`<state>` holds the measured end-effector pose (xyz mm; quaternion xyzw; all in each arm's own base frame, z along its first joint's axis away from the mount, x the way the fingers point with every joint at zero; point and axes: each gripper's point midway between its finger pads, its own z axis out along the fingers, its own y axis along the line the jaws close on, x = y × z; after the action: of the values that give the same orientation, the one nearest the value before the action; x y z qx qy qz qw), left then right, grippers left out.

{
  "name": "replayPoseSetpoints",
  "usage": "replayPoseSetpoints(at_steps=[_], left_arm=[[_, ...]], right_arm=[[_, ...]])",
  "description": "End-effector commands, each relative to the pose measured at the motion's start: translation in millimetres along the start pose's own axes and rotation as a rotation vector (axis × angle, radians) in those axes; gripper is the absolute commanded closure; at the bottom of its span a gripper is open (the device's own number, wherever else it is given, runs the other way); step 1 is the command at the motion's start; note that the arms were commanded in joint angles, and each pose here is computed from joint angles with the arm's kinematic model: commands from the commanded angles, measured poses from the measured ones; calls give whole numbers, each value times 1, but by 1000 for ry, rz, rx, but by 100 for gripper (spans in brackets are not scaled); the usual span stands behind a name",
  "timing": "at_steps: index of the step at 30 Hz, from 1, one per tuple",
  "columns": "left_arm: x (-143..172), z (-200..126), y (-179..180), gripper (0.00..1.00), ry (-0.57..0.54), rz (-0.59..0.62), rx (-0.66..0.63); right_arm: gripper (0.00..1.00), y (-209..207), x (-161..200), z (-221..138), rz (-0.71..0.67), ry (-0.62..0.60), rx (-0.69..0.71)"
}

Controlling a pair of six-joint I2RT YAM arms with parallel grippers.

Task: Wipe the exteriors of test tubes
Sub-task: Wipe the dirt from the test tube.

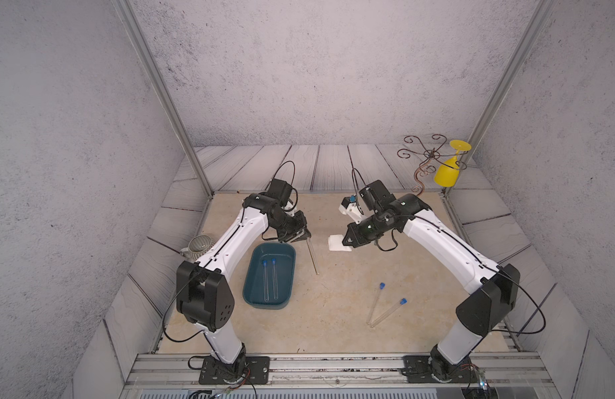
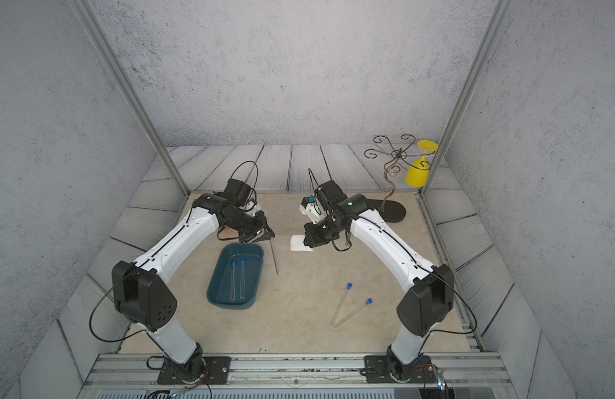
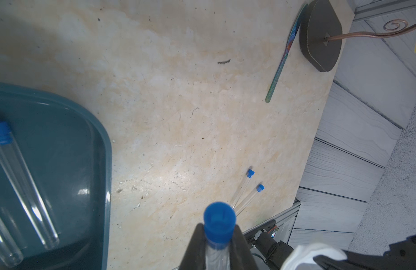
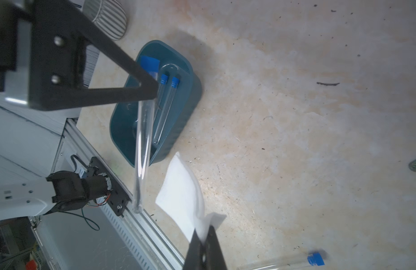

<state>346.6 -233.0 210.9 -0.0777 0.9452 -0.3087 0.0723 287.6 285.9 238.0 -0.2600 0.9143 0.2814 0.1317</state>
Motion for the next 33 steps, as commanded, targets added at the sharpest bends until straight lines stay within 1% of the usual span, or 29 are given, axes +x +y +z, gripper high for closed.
replayPoseSetpoints(at_steps=[1,6,10,15,19,24,33], left_arm=[[-3,-1,-10,89,-9,25,2],[3,-2,-19,89,-2,35,17],[6,0,-21,89,3,34,22],[0,4,-29,89,-1,39,36],[-3,5,-31,89,-5,42,34],[-2,5,-36,89,1,44,46],[7,1,-41,89,15,37,58]], right_arm=[[96,4,19,13,17,106,-33],[96,-1,18,26,36,143,-5],[96,9,13,32,10,147,-19],[96,33,13,29,-54,135,-81],[97,44,17,24,-84,131,-120],[97,48,15,23,-96,122,-135],[97,56,-6,21,-115,62,-156]])
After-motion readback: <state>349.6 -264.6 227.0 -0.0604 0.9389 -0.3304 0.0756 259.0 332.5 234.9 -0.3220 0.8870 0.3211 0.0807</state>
